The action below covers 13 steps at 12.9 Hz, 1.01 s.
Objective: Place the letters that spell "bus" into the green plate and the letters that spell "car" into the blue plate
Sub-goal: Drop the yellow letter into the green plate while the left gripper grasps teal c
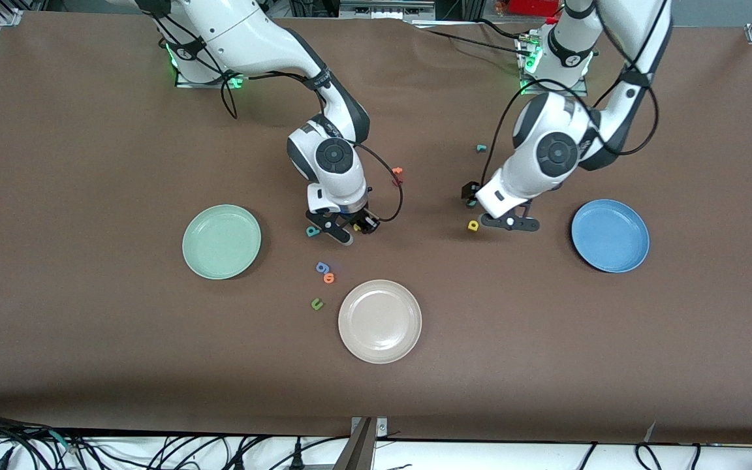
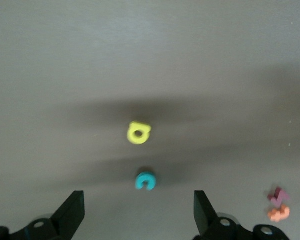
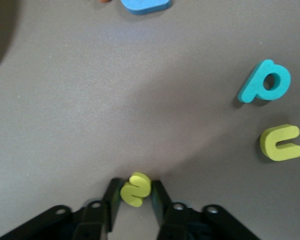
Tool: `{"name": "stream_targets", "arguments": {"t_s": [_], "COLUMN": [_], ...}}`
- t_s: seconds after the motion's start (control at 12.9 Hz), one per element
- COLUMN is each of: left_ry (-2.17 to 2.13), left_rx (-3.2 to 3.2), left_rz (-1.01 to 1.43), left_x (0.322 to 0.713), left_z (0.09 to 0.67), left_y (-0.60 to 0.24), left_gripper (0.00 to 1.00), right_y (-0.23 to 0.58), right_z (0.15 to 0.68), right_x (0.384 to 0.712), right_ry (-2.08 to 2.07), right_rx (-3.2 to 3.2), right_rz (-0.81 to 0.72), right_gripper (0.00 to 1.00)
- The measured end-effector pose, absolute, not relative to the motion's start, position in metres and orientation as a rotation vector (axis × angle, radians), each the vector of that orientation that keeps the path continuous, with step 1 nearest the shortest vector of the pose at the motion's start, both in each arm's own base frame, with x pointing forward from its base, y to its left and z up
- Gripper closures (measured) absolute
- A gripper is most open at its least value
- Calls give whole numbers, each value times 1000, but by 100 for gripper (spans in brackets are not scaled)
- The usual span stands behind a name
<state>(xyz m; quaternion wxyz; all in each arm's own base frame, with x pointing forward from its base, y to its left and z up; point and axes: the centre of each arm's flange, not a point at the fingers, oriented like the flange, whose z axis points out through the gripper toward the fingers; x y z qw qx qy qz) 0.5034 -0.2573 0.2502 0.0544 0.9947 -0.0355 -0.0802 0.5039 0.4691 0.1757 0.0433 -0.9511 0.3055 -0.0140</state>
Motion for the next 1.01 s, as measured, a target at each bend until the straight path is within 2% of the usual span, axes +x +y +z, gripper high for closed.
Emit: {"name": "stream_targets", "arguments": {"t_s": [0.23, 0.46, 0.7, 0.77, 0.85, 1.01], "left_ry": [-162, -279, -364, -368, -372, -376], "left_rx": [3025, 3057, 3077, 3077, 3074, 3071], "left_rz": [-180, -159, -145, -133, -121, -108], "left_x": [490, 468, 457, 455, 454, 451], "left_z": [208, 190, 191, 191, 190, 186], "left_y": [-274, -268, -262, -261, -261, -260], "left_gripper": [10, 8, 11, 12, 17, 17], "right_y": [470, 460, 411, 387, 362, 304], "right_z": [178, 185, 237, 259, 277, 302], "right_x": [505, 515, 547, 556, 563, 580], "right_ry": [933, 919, 724, 654, 593, 484], "right_rx": [-2905, -2943, -3139, -3205, -3263, -3337], "right_rz": [-46, -58, -17, 24, 77, 161], "right_gripper": [74, 74, 74, 74, 74, 74]}}
